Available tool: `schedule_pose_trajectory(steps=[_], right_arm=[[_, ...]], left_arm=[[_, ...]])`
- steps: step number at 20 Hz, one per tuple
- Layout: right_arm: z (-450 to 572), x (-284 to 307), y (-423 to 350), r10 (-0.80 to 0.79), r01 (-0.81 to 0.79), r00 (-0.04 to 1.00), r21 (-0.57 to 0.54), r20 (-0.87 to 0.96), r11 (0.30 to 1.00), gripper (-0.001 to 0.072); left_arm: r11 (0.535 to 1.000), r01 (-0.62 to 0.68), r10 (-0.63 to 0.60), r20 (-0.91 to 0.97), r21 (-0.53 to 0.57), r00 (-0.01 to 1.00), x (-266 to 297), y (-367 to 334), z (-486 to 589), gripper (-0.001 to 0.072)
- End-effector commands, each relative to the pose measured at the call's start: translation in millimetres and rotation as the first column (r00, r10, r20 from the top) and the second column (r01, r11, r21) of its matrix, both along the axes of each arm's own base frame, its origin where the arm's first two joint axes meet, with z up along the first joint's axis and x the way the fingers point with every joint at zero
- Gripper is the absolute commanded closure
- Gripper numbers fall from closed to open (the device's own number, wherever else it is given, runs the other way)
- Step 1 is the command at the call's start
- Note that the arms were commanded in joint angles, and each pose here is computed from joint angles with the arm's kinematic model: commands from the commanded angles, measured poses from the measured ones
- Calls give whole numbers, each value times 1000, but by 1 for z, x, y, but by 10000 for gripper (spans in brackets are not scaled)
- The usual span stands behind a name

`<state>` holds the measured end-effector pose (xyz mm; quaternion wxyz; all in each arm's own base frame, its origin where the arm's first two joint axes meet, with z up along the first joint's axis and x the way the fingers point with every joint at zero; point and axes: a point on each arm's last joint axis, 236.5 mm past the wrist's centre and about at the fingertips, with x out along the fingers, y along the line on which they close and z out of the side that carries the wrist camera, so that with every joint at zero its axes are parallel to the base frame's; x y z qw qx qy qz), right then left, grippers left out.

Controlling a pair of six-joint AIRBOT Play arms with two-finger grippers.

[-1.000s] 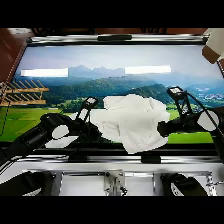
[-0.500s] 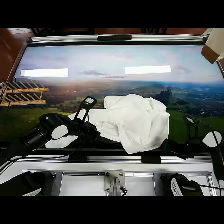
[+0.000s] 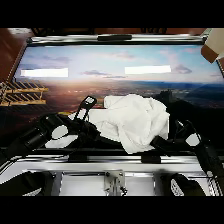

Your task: Fold the shirts.

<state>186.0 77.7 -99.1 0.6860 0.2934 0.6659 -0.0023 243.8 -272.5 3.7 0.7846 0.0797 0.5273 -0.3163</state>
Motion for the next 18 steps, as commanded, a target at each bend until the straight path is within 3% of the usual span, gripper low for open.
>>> schedule_pose_trajectory(steps=[1, 3, 6, 8, 10, 13, 15, 18], right_arm=[[-11, 34, 11, -103, 102, 992, 17, 70, 995, 187], [-11, 41, 12, -131, 130, 988, 16, 87, 991, 668], [22, 60, 11, -6, 9, 982, -16, 189, 1000, 662], [76, 80, 7, 143, -119, 940, -95, 309, 988, 663], [151, 97, -1, 287, -210, 849, -215, 444, 954, 663], [293, 115, -21, 355, -109, 653, -380, 669, 918, 663], [386, 111, -30, 356, 8, 497, -414, 791, 910, 663], [485, 89, -29, 326, 105, 302, -372, 896, 922, 663]], left_arm=[[1000, -17, 17, -3, -9, 1000, 1, -1, 1, 666], [1000, -17, 17, -2, -8, 1000, 1, 0, 1, 666], [1000, -15, 15, 10, 3, 1000, 4, 2, 1, 666], [999, -5, 4, 34, 37, 999, 8, 9, 3, 666], [990, 15, -25, 72, 143, 997, 16, 27, 16, 666], [958, -35, -34, 236, 285, 971, 51, 61, 79, 667], [966, -107, 3, 404, 237, 915, 76, 68, 156, 666], [987, -155, 147, 602, -38, 785, 82, 66, 291, 667]])
